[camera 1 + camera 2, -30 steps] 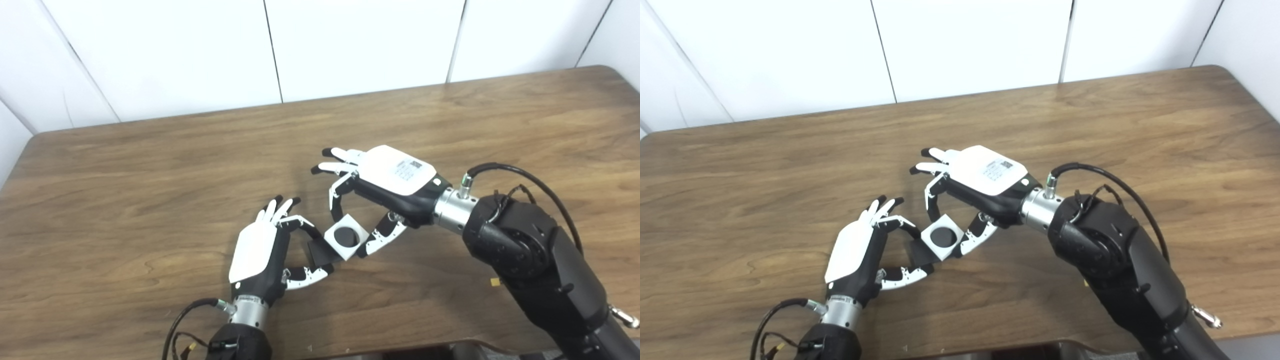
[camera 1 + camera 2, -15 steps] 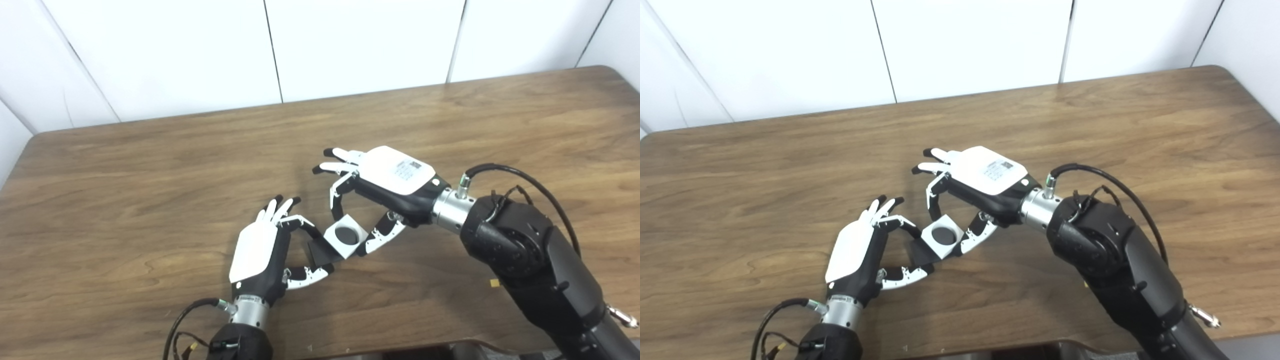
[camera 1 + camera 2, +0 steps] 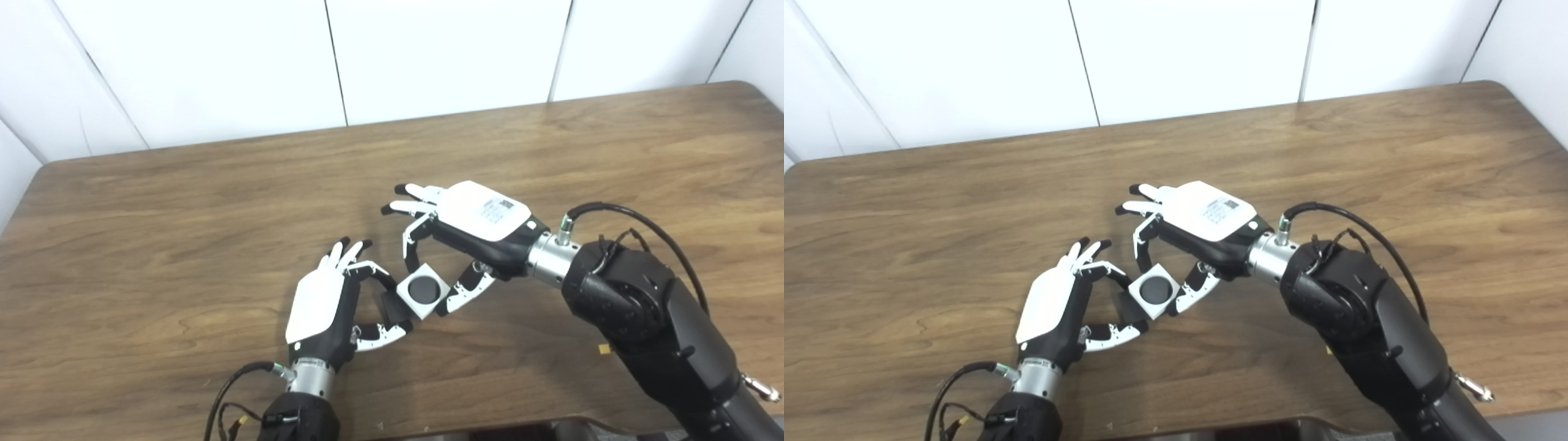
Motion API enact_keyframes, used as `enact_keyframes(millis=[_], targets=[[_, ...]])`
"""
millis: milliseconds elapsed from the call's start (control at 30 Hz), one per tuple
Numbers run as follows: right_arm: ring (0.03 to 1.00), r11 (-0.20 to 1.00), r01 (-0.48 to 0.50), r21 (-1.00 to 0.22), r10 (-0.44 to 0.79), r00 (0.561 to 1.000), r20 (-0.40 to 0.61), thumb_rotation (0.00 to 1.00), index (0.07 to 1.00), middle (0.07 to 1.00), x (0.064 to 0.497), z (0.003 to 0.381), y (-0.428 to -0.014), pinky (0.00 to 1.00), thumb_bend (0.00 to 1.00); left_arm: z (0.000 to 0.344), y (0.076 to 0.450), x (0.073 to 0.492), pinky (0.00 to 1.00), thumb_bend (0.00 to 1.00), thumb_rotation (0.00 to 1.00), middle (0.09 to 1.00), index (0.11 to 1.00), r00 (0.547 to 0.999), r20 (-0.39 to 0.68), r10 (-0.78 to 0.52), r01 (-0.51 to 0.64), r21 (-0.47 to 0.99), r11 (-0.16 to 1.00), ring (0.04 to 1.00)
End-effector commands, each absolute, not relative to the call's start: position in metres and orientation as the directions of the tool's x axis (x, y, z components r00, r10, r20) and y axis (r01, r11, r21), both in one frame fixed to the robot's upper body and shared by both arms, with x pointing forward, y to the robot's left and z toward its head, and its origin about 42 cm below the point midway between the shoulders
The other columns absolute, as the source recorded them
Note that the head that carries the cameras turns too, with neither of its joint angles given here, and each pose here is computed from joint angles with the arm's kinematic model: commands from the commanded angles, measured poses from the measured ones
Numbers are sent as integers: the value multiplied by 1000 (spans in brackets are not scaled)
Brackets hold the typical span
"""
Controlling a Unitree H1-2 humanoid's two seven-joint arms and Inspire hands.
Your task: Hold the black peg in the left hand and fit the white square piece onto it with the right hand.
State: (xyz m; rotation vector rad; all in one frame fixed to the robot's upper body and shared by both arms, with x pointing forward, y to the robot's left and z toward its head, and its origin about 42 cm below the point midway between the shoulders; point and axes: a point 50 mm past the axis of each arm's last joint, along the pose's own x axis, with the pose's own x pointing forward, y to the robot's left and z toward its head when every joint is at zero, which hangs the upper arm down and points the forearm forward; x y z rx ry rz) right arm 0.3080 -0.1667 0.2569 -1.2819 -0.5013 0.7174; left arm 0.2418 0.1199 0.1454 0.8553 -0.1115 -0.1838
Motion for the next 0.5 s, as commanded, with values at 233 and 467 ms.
enact_keyframes(millis=[233, 467], targets=[[1000, 87, -134, -987, 739, 673, -26, 147, 491, 923, 306, 262, -161, 955, 525, 156, 113, 247, 995, 487, 85, 931, 492, 977, 58, -205, 93, 752, 653, 1000], [1000, 85, -161, -983, 719, 693, -51, 146, 491, 927, 311, 252, -165, 959, 525, 158, 114, 243, 992, 486, 87, 929, 491, 976, 65, -207, 89, 751, 655, 1000]])
